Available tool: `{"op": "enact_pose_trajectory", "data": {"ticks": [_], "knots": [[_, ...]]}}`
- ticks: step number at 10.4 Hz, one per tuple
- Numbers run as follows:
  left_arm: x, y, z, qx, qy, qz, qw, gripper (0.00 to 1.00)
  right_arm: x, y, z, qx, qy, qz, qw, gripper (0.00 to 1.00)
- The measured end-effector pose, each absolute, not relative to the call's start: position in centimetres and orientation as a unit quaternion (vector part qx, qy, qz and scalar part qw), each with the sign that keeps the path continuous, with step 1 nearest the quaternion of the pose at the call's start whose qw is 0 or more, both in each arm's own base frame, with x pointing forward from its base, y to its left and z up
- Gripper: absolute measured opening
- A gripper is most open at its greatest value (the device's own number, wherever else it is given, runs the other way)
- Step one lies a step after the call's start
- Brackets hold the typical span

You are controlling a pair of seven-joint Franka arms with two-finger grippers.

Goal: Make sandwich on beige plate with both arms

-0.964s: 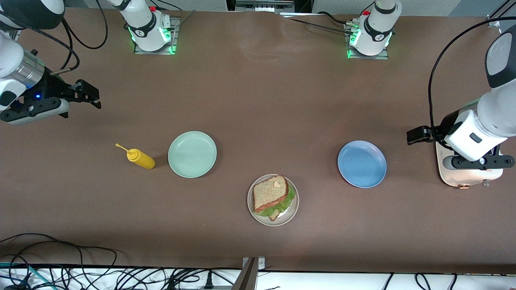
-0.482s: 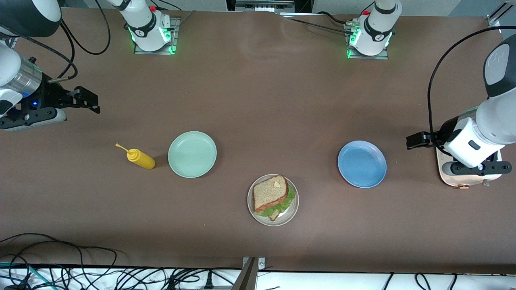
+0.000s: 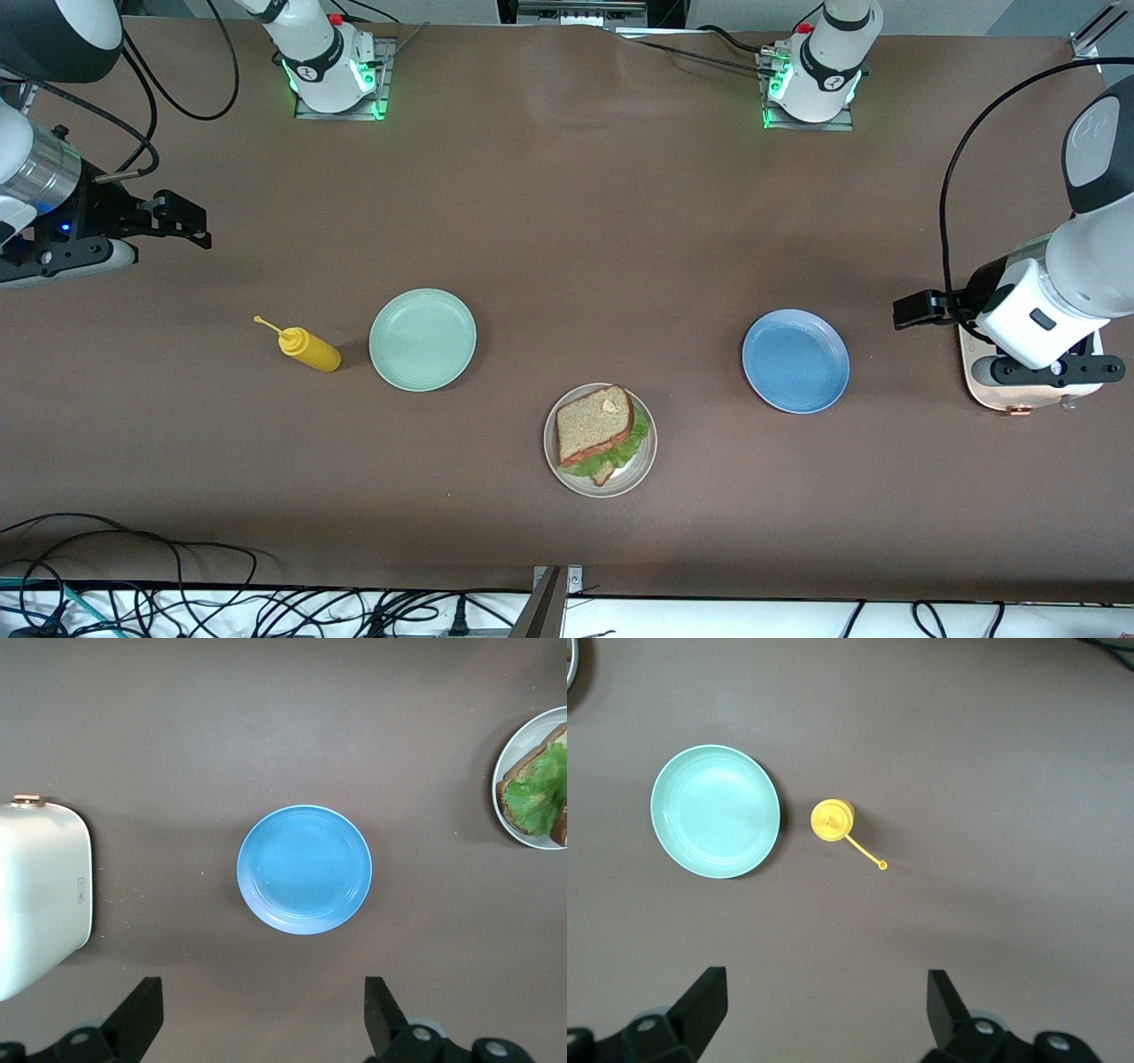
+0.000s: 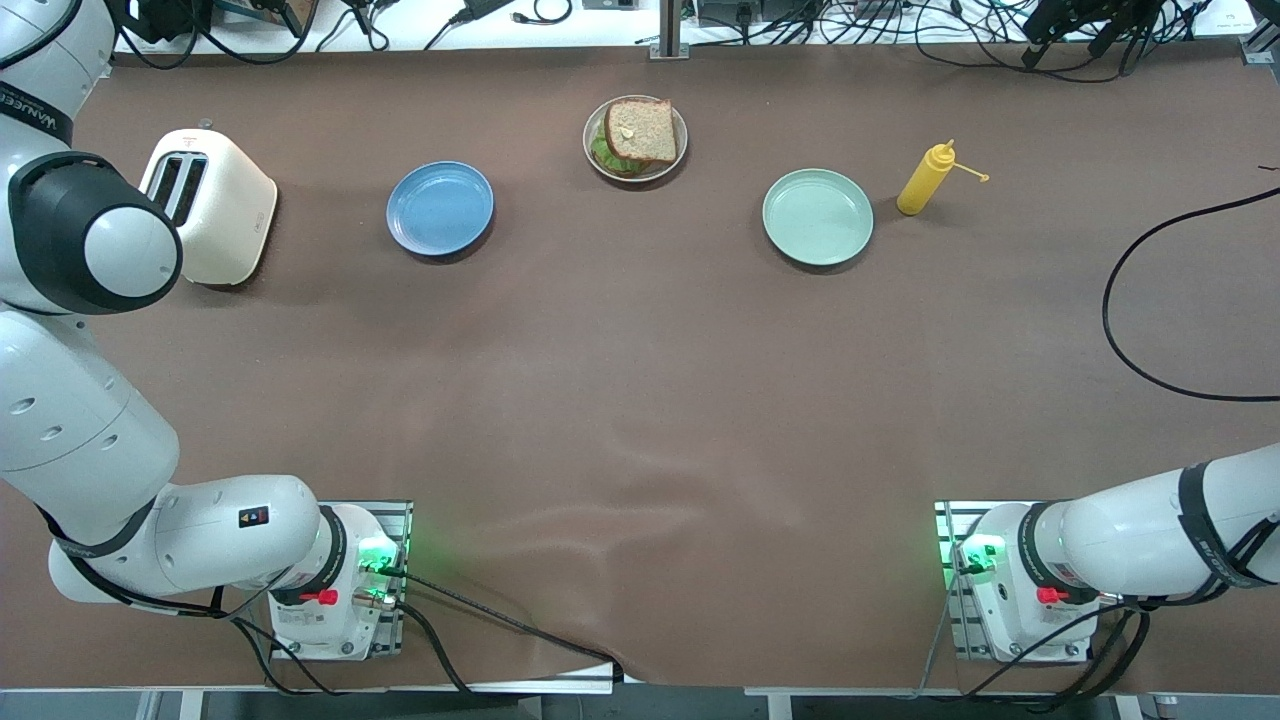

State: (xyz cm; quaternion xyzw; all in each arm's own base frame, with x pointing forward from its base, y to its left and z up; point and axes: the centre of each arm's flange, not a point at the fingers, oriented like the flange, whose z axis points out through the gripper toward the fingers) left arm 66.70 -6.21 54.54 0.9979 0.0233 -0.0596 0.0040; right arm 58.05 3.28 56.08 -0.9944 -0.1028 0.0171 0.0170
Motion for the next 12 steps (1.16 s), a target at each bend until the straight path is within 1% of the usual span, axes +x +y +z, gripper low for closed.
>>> {"op": "enact_pose_trajectory", "data": {"ticks": [3,7,12], "knots": [[66.7,-6.2,54.5,0.998,0.023,-0.059,0.004,1.00,58.1,2.8,56.5,-0.995,-0.098,0.013,0.017,1.00],[66.7,-6.2,54.6,0.998,0.023,-0.059,0.004,1.00,58.0,3.6,55.3,-0.993,-0.104,0.044,0.017,1.00],[66.7,-6.2,54.6,0.998,0.023,-0.058,0.004,1.00,58.2,3.6,55.0,-0.996,-0.075,0.045,0.011,1.00]]}}
